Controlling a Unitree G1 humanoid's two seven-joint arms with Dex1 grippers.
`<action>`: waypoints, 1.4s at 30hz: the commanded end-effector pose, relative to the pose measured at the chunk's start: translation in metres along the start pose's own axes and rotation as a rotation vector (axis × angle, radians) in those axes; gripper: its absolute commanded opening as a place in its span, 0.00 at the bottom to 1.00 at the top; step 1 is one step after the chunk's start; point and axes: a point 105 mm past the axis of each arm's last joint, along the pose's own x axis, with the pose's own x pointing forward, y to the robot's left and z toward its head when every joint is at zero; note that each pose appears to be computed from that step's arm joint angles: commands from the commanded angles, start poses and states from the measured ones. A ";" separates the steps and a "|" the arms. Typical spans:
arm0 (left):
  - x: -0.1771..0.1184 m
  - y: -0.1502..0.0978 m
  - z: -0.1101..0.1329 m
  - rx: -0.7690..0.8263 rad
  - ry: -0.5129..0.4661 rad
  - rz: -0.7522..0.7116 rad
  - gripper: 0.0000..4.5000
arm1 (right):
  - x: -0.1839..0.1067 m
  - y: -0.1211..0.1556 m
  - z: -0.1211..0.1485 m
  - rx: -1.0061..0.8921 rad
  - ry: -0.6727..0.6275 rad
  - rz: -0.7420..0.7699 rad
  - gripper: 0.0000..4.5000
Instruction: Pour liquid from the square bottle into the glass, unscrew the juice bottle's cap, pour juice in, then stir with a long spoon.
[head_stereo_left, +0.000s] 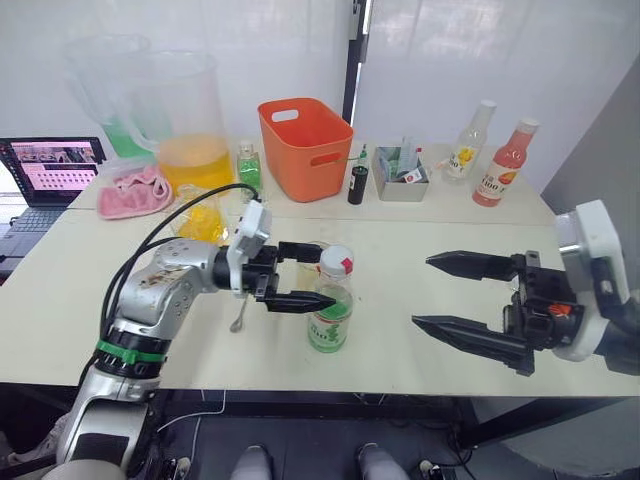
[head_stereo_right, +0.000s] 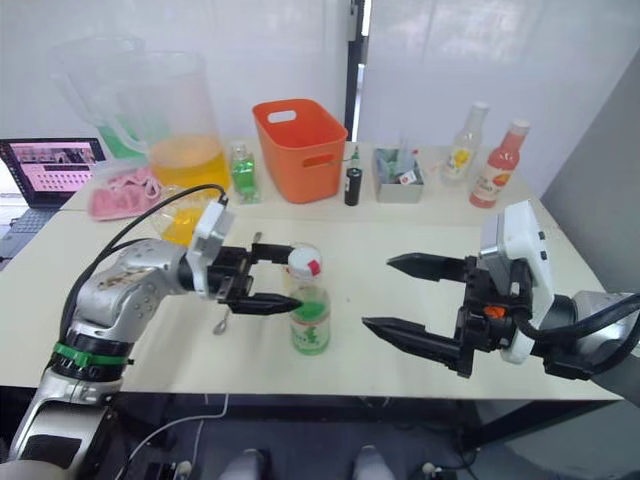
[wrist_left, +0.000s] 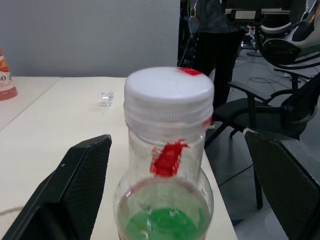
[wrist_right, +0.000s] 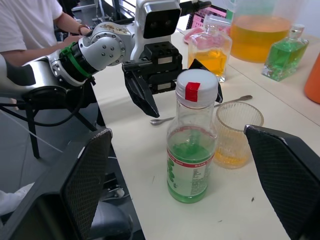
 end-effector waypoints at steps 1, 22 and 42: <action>0.004 0.002 0.009 0.052 -0.003 -0.011 1.00 | 0.001 0.004 0.007 -0.039 -0.024 0.005 1.00; 0.010 0.002 -0.005 0.054 0.056 -0.006 0.32 | 0.006 0.000 0.008 -0.090 -0.024 -0.009 1.00; 0.012 0.001 -0.014 0.057 0.089 -0.009 0.32 | 0.083 -0.037 0.005 -0.083 -0.019 -0.109 1.00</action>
